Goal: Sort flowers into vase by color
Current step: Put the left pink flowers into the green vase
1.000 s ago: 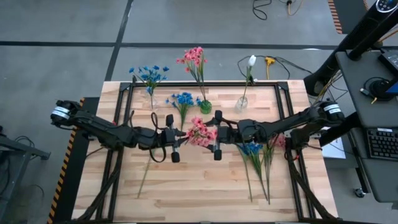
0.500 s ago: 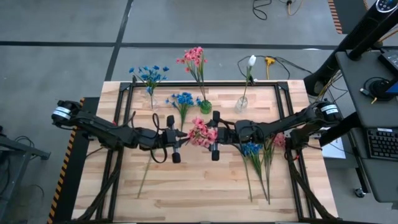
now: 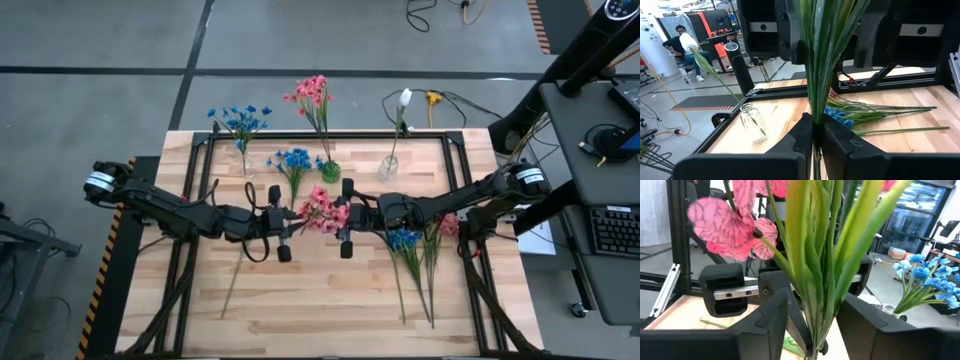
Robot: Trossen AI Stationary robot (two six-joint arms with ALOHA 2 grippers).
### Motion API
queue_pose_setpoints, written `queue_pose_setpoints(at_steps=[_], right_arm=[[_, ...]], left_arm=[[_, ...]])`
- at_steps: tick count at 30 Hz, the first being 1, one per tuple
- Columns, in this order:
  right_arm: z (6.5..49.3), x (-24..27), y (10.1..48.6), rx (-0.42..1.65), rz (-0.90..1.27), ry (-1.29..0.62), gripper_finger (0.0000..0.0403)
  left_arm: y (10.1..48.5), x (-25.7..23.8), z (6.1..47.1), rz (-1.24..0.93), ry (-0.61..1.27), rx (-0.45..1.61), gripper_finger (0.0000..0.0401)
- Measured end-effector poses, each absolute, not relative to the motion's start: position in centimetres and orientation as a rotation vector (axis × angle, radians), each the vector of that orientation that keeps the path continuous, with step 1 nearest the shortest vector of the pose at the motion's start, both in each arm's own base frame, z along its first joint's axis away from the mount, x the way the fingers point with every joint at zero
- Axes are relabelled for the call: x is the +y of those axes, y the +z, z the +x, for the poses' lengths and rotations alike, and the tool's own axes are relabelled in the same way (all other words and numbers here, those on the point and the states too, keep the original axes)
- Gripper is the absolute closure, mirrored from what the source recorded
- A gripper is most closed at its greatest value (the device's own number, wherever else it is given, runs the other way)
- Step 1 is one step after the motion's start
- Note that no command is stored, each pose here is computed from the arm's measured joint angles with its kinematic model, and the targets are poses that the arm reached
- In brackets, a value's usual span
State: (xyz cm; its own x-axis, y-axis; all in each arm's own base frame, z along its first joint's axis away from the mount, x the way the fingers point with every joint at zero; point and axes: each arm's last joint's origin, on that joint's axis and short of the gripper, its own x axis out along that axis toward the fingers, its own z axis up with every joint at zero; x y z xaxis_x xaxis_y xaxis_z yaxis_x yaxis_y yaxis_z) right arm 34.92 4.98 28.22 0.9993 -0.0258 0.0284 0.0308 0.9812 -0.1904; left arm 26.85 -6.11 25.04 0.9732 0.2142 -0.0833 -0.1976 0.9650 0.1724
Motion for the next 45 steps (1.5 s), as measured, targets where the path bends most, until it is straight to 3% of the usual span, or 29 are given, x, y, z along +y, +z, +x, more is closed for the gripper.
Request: queue_pose_setpoints(at_steps=[7, 14, 25, 36, 45], right_arm=[[34.9, 5.0, 28.2, -0.027, -0.176, -0.028, 0.0314], [34.9, 5.0, 28.2, -0.027, -0.177, -0.02, 0.0358], [34.8, 5.1, 28.2, -0.015, -0.201, -0.022, 0.0373], [33.7, 4.9, 29.8, -0.036, -0.223, -0.036, 0.0374], [30.8, 3.4, 31.7, 0.092, -0.228, -0.291, 0.0374]], left_arm=[[25.1, -6.1, 26.8, 0.153, 0.209, 0.099, 0.0362], [25.1, -6.1, 26.8, 0.147, 0.21, 0.098, 0.0285], [25.1, -6.1, 26.8, 0.148, 0.21, 0.099, 0.0189], [24.9, -5.6, 26.1, 0.178, 0.322, 0.171, 0.0172], [26.6, -5.0, 23.9, 0.169, 0.32, 0.192, 0.0172]])
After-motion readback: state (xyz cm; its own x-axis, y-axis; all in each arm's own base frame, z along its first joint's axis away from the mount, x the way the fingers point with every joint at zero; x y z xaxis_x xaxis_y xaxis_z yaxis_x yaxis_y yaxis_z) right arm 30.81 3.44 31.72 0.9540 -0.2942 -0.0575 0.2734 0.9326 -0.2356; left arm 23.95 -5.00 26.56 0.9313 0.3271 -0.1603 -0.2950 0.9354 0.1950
